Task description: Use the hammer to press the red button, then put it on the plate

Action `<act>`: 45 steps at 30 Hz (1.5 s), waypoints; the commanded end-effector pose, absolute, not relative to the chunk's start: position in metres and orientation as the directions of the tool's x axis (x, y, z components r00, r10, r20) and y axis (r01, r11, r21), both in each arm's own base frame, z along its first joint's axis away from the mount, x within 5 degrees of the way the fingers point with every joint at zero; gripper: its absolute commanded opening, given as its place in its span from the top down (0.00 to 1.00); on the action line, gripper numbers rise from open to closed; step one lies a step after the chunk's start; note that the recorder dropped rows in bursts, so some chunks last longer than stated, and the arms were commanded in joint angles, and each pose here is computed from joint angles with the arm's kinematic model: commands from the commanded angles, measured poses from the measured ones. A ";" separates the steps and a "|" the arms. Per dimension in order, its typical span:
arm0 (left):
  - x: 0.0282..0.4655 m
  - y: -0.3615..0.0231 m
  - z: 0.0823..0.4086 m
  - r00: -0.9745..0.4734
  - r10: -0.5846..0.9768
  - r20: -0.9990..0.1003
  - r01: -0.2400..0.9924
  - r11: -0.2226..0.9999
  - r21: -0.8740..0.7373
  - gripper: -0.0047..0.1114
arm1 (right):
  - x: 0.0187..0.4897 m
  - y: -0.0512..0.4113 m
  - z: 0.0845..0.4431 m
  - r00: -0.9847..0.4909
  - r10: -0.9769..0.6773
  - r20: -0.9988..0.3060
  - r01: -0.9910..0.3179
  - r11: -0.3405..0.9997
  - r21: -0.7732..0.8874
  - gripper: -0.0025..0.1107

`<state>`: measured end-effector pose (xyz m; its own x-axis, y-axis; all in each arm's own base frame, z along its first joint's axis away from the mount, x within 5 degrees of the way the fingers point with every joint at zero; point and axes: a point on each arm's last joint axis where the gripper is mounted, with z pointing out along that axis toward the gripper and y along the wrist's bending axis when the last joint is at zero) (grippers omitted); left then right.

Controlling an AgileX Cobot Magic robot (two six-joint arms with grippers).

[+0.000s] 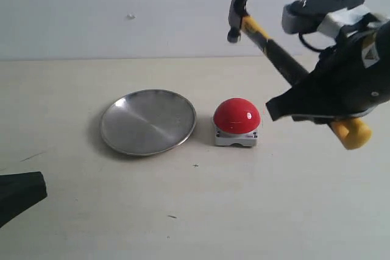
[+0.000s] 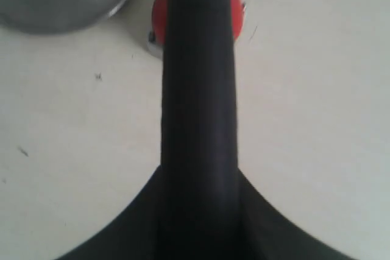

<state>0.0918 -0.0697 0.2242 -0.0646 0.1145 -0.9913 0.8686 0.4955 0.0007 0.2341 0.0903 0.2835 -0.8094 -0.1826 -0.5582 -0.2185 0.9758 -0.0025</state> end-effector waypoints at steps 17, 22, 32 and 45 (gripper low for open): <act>0.092 -0.070 0.226 -0.052 0.111 -0.992 0.872 0.489 0.009 0.96 | 0.257 0.102 0.203 -0.908 -0.272 -0.319 -0.273 0.961 -0.044 0.98; 0.092 -0.070 0.226 -0.052 0.111 -0.992 0.872 0.489 0.009 0.96 | 0.264 0.106 0.222 -0.844 -0.205 -0.495 -0.243 0.970 0.013 0.98; 0.092 -0.070 0.226 -0.052 0.111 -0.992 0.872 0.489 0.009 0.96 | 0.265 0.121 0.269 -0.684 0.070 -0.726 -0.230 0.924 0.306 0.98; 0.092 -0.070 0.226 -0.052 0.111 -0.992 0.872 0.489 0.009 0.96 | 0.284 0.156 0.248 -0.687 0.159 -0.709 -0.379 0.754 0.536 0.98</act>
